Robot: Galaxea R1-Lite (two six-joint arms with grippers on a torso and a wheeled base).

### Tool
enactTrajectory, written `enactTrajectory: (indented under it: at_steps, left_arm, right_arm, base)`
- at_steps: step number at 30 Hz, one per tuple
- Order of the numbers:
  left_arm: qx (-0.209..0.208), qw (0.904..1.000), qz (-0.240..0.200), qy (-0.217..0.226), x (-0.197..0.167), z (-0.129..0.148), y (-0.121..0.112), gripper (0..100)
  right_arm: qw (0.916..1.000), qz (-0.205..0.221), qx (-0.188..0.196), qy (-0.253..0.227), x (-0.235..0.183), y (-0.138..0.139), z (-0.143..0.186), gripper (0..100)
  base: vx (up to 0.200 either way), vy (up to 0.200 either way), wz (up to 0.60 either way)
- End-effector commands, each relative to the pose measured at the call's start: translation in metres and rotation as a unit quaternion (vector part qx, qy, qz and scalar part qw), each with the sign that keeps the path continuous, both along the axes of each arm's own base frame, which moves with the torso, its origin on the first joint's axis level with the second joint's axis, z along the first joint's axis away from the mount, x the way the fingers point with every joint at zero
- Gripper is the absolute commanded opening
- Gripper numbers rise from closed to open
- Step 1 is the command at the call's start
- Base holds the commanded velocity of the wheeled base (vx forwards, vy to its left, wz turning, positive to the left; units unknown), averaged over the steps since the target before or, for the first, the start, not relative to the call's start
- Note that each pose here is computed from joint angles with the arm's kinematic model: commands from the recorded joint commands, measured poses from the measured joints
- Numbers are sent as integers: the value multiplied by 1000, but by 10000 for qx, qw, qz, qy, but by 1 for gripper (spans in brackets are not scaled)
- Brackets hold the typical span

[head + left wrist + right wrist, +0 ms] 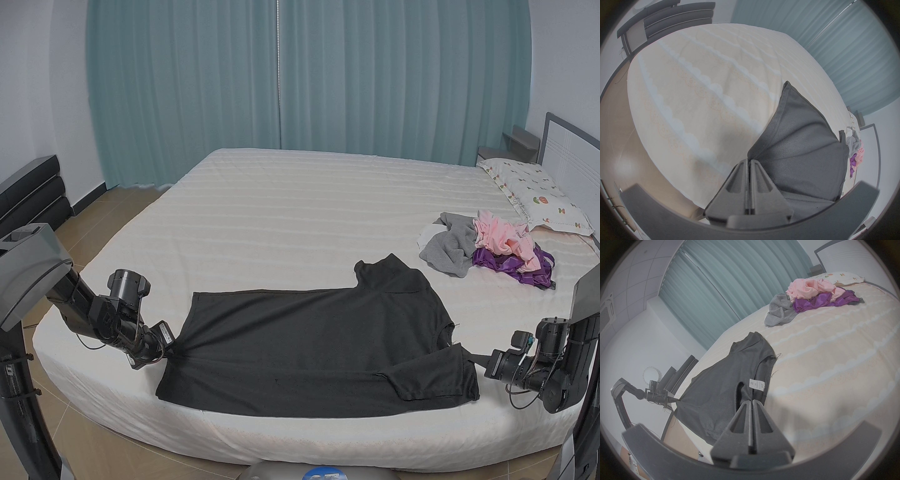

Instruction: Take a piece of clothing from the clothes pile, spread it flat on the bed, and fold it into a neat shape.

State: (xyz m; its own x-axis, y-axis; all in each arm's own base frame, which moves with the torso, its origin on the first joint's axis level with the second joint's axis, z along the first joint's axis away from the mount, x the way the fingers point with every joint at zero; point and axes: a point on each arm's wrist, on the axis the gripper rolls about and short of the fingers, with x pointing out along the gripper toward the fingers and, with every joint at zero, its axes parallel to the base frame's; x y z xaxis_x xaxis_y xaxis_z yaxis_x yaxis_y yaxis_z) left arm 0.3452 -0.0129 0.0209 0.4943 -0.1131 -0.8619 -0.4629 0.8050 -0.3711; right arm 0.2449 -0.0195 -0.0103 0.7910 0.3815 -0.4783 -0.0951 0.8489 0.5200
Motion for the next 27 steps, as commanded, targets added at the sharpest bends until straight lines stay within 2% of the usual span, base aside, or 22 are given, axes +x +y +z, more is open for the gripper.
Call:
enactTrajectory:
  at_steps: [1,12,13,14,15,20,27]
  left_arm:
    - [-2,10000,-6,-5,2,-1,0,0]
    - [-38,10000,-2,44,8,-9,-1,0]
    - [-49,10000,1,45,8,-9,-1,100]
    - [-49,10000,1,45,8,-9,-1,100]
    - [-49,10000,1,45,8,-9,-1,100]
    - [-139,9999,62,-4,3,-2,0,100]
    - [-637,9971,239,-328,-10,29,0,100]
  right_arm:
    - [10000,-34,14,-87,5,-1,0,0]
    - [10000,-13,32,11,19,1,-17,0]
    - [10000,-13,32,18,19,1,-18,0]
    - [10000,-13,32,18,19,1,-19,0]
    - [10000,-13,32,18,19,1,-19,100]
    - [9996,-78,277,-35,14,2,-5,100]
    - [9964,-332,778,-9,5,5,15,100]
  base:
    - [0,0,0]
    - [0,0,0]
    - [0,0,0]
    - [0,0,0]
    - [0,0,0]
    - [0,0,0]
    - [0,0,0]
